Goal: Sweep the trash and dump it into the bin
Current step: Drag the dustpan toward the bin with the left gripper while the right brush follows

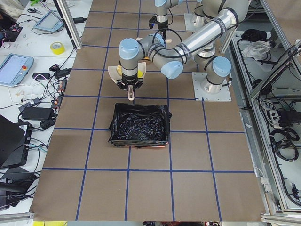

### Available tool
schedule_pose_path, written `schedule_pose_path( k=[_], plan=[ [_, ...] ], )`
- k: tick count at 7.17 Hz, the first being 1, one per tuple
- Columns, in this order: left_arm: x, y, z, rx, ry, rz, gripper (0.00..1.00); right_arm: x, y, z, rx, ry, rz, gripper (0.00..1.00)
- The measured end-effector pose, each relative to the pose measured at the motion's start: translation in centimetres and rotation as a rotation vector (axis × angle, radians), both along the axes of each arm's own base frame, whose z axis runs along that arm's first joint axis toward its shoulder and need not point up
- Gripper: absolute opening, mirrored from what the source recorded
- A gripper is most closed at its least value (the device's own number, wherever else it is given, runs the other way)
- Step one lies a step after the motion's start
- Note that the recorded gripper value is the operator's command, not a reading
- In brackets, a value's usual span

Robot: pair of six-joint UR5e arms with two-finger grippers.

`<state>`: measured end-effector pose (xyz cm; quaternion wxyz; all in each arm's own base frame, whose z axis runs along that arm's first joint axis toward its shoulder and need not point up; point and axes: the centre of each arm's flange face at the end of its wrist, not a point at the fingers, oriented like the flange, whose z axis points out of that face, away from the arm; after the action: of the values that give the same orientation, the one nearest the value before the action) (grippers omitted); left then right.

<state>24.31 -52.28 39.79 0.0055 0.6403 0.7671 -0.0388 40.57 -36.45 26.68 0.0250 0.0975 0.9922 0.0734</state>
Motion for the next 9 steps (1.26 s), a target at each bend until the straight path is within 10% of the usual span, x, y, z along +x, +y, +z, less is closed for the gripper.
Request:
schedule_pose_path(
  k=[9],
  plan=[
    [-20.3,5.6,-12.2,0.02,-0.091,-0.239,0.0,0.9,-0.3,-1.1,-0.004,-0.037,-0.016,0.0]
  ],
)
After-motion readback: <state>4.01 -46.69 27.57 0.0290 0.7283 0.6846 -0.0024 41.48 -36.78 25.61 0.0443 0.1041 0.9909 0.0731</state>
